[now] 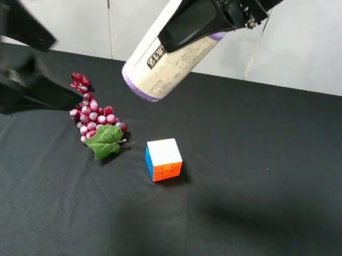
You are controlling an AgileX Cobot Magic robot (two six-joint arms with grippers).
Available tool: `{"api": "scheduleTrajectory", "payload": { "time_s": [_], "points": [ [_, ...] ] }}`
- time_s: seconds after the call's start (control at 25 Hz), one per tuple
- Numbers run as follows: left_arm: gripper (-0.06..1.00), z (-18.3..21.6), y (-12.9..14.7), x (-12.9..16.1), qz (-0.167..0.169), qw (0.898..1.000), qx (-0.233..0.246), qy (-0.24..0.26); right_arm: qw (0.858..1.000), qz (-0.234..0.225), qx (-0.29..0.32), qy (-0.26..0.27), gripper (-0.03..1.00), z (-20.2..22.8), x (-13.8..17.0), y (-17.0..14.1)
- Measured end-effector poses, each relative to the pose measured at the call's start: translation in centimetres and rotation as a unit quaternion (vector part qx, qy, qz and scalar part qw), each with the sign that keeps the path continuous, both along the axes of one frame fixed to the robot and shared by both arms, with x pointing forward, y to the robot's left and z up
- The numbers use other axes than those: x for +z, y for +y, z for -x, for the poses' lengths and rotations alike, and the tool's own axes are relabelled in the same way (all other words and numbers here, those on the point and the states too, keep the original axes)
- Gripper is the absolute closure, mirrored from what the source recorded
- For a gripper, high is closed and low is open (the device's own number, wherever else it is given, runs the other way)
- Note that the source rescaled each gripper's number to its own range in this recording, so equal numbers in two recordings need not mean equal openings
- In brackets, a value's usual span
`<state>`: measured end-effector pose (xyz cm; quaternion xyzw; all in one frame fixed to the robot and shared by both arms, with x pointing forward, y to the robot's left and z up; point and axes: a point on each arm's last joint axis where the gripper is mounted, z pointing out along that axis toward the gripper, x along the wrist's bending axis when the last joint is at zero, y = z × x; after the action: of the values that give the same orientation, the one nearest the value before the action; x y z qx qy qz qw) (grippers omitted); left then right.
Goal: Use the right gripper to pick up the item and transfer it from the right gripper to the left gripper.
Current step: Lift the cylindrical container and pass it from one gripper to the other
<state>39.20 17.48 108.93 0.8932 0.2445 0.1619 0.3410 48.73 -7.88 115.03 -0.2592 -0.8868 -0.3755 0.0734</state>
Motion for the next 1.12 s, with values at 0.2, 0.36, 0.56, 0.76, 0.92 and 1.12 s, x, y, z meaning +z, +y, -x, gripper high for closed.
{"api": "scheduleTrajectory", "payload": {
  "time_s": [0.2,0.36,0.56,0.76,0.92,1.12],
  "points": [
    [0.00,-0.6,-2.7,-0.8,0.014,0.999,-0.030,-0.022,1.000,-0.001,-0.003,0.001,0.95,0.0,0.1,0.0],
    [0.00,-1.1,-4.2,-1.4,0.022,0.998,-0.043,-0.035,1.000,-0.002,-0.005,0.004,0.95,0.0,0.1,0.0],
    [0.00,-1.7,-5.6,-1.9,0.034,0.997,-0.047,-0.052,1.000,-0.009,-0.003,0.012,0.95,0.1,0.2,0.1],
    [0.00,-1.7,-6.6,-1.9,0.052,0.994,-0.054,-0.075,1.000,-0.013,-0.002,0.015,0.95,0.2,0.2,0.2],
    [0.01,-1.9,-7.0,-2.1,0.054,0.994,-0.055,-0.080,1.000,-0.014,-0.001,0.017,0.95,0.2,0.2,0.2],
    [0.05,-2.0,-7.1,-2.0,0.059,0.993,-0.053,-0.088,1.000,-0.014,-0.001,0.018,0.95,0.2,0.2,0.2]
  ]
}}
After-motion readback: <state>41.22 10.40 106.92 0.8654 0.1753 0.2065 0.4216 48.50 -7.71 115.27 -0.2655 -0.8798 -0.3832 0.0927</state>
